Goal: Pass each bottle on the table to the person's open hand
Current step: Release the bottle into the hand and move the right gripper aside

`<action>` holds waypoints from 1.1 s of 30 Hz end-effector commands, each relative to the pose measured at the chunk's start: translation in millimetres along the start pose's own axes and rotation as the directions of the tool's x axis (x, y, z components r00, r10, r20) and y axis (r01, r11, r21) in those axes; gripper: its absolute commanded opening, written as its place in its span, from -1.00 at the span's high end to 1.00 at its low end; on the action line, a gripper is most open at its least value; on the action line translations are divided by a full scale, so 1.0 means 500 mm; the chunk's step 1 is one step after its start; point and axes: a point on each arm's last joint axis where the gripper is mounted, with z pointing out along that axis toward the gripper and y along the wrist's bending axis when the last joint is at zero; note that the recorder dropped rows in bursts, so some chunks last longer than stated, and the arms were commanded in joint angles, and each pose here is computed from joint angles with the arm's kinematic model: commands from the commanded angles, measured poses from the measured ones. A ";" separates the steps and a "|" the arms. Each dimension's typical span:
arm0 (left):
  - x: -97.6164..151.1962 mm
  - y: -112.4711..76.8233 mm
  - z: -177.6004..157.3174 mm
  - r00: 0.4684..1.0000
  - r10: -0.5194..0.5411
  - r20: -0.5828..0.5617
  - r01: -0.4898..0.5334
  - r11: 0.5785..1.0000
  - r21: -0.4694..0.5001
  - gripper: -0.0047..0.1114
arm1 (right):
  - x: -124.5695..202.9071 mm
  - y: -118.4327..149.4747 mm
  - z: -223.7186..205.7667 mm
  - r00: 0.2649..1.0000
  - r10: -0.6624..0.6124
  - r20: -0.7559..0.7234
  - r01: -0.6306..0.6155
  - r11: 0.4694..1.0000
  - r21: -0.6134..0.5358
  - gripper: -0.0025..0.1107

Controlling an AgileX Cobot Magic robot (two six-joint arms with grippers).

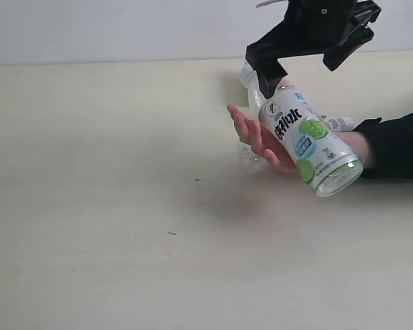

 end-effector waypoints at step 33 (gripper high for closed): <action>0.001 0.000 0.000 1.000 -0.004 0.007 0.004 1.000 -0.002 0.88 | 0.440 0.002 -0.083 0.509 -0.045 0.860 0.094 0.996 -0.003 0.91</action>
